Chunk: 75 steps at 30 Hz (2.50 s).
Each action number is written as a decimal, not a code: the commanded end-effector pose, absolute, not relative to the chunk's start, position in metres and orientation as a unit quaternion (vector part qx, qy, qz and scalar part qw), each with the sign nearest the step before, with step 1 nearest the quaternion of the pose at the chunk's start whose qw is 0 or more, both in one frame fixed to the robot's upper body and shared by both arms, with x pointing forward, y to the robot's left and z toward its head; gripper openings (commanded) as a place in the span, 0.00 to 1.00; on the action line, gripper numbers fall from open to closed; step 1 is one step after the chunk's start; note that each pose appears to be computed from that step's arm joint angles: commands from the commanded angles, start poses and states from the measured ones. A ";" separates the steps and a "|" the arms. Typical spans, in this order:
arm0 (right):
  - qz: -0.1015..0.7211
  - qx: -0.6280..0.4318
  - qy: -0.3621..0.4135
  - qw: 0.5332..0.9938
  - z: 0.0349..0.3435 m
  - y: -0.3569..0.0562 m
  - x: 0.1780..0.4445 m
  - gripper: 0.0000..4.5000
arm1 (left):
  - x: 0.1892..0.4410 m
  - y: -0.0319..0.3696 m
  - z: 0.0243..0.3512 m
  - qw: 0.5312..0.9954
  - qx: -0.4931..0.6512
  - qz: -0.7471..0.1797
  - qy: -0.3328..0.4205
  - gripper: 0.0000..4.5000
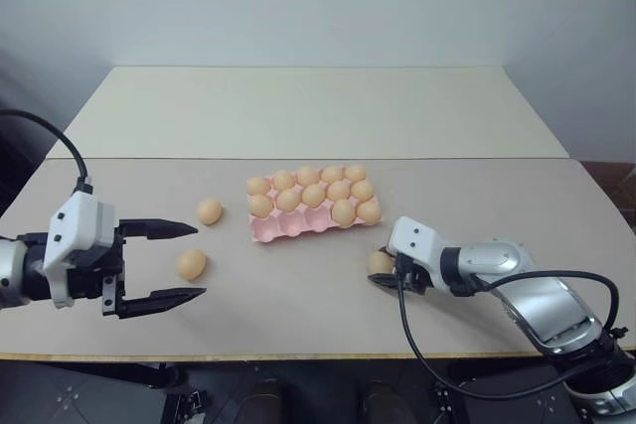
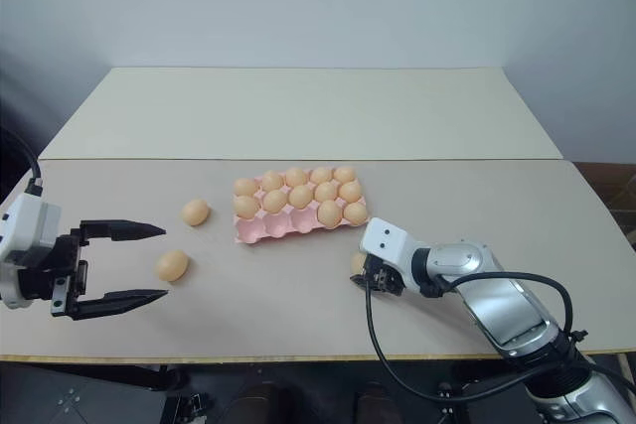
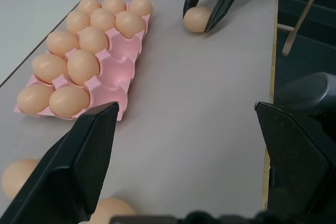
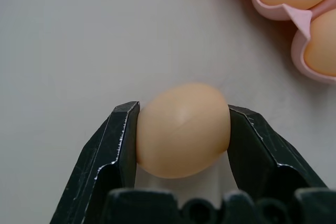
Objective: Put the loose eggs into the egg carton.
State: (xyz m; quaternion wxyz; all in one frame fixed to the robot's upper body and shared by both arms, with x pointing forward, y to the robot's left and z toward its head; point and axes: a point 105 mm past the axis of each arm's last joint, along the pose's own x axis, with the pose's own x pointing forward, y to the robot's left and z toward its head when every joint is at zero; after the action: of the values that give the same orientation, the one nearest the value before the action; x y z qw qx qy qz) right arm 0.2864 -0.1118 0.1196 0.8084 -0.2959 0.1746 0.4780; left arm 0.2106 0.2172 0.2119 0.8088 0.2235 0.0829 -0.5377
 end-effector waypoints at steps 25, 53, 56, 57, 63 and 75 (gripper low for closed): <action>0.457 -0.298 -0.070 0.835 0.174 -0.019 0.359 0.80 | 0.202 0.237 0.201 0.833 0.226 -0.495 0.103 1.00; 0.613 -0.268 0.091 0.737 0.212 -0.134 0.231 0.94 | 0.197 0.245 0.189 0.841 0.238 -0.469 0.129 1.00; 0.604 -0.267 0.098 0.744 0.210 -0.136 0.231 0.94 | 0.198 0.246 0.184 0.844 0.248 -0.455 0.140 1.00; 0.598 -0.267 0.101 0.749 0.209 -0.137 0.232 0.94 | 0.200 0.247 0.182 0.847 0.254 -0.444 0.145 1.00; 0.583 -0.266 0.110 0.759 0.205 -0.136 0.235 0.94 | 0.226 0.258 0.165 0.879 0.278 -0.339 0.188 1.00; 0.552 -0.264 0.109 0.783 0.204 -0.135 0.241 0.94 | 0.264 0.256 0.131 0.908 0.246 -0.259 0.218 1.00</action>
State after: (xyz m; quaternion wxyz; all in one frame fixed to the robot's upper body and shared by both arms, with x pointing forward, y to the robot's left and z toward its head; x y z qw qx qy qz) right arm 0.2448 -0.1385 0.1977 0.7856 -0.2561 0.1222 0.5498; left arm 0.2608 0.2563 0.1297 0.9066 0.2422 0.2225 -0.2642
